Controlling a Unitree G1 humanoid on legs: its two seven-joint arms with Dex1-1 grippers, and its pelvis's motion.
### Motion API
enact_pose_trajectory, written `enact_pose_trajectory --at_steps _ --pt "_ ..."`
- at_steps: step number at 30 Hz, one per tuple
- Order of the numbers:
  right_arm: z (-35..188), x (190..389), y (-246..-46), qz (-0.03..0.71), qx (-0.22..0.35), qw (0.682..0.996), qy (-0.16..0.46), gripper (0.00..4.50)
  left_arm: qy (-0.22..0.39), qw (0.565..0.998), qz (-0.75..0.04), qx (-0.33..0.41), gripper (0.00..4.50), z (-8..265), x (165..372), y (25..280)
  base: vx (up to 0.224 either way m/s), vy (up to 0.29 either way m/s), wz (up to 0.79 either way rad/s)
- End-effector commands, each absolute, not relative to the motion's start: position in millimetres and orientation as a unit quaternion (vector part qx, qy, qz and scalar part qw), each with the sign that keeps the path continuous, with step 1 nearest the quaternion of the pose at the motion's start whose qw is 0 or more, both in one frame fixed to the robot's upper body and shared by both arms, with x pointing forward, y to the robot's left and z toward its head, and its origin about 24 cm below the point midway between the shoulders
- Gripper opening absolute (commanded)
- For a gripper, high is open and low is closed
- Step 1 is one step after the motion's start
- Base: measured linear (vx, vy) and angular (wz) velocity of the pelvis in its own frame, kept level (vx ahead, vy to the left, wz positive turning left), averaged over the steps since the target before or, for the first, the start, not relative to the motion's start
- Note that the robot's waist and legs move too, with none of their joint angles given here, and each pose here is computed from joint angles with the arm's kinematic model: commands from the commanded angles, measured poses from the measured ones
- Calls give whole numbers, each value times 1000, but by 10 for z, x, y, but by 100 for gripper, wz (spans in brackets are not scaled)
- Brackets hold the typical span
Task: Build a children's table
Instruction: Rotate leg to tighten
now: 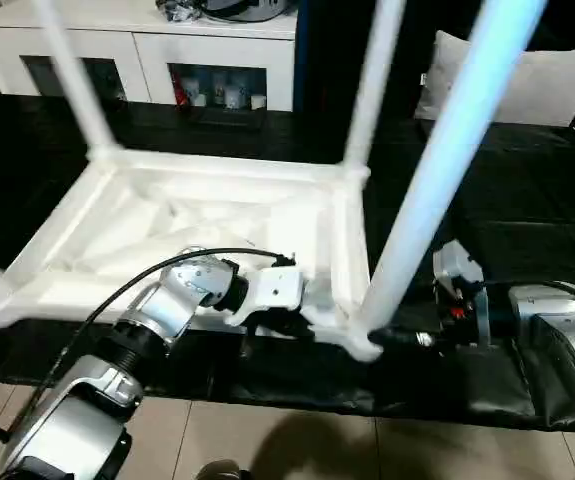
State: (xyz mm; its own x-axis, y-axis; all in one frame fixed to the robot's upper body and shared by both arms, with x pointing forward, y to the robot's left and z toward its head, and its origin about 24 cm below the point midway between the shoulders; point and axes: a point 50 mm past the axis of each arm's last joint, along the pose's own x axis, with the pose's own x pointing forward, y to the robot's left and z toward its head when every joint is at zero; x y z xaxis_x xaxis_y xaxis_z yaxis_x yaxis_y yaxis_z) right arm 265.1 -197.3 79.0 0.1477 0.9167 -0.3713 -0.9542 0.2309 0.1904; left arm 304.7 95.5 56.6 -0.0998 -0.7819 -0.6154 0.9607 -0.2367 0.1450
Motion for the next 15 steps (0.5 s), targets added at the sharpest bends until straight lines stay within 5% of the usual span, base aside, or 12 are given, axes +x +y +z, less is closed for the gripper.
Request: enact_pose_trajectory --at_steps 1,12,15 --pt "805 2613 -1925 639 -39 740 209 319 144 561 -749 322 0 569 2996 896 0 0 0" --pt "794 2578 -1862 651 10 733 198 227 148 565 -751 308 0 560 2993 916 0 0 0" --pt "802 2560 -1782 640 38 745 183 216 159 597 -736 277 0 555 3017 888 0 0 0"
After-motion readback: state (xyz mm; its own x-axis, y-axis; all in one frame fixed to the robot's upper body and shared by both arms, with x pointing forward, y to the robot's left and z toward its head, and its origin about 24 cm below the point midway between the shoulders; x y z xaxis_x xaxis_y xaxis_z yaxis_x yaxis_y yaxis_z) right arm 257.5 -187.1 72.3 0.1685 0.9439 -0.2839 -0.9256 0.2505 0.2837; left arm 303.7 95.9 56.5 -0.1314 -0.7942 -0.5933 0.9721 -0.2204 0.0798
